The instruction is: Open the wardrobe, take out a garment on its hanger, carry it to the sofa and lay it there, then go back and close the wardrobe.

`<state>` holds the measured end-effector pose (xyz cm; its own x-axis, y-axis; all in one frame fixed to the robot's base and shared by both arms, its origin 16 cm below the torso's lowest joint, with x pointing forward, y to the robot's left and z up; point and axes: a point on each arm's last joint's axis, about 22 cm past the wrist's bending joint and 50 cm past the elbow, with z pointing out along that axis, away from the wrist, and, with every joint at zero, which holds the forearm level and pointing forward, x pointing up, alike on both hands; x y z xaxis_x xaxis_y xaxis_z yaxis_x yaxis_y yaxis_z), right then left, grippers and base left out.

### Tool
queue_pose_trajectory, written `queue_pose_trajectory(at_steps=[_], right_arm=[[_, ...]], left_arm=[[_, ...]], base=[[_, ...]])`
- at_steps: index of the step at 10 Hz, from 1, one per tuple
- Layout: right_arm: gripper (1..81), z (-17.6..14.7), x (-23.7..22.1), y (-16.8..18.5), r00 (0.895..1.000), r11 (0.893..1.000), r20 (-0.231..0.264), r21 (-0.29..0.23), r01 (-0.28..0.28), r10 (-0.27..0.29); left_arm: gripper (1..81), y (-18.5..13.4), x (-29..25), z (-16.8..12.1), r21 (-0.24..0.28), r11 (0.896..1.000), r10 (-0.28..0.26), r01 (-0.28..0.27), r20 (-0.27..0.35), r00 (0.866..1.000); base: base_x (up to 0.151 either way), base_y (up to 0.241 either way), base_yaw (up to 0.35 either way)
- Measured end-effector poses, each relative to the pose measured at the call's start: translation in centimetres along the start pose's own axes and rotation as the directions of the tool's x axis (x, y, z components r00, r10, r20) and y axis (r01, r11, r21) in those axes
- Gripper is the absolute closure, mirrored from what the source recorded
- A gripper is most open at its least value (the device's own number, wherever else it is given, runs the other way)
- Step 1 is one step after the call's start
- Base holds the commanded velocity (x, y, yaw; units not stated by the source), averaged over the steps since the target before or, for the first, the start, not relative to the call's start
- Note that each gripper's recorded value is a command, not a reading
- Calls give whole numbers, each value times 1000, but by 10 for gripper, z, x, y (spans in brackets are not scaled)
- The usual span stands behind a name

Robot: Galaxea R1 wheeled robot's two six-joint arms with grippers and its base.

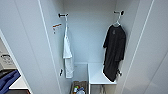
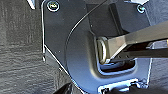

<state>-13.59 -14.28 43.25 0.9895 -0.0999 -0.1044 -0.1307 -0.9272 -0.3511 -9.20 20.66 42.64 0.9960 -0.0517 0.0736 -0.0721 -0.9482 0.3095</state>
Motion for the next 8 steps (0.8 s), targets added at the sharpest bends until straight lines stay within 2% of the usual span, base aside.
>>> queue_pose_trajectory(at_steps=[2,8], right_arm=[[10,1,21,-1,1000,1000,-25,4,9,-8],[10,2,24,-6,1000,1000,-28,13,13,-12]], left_arm=[[10,-1,8,1,1,1000,3,-3,-8,1000],[10,-2,10,1,1,1000,4,-4,-12,1000]], base=[[126,0,0],[126,0,0]])
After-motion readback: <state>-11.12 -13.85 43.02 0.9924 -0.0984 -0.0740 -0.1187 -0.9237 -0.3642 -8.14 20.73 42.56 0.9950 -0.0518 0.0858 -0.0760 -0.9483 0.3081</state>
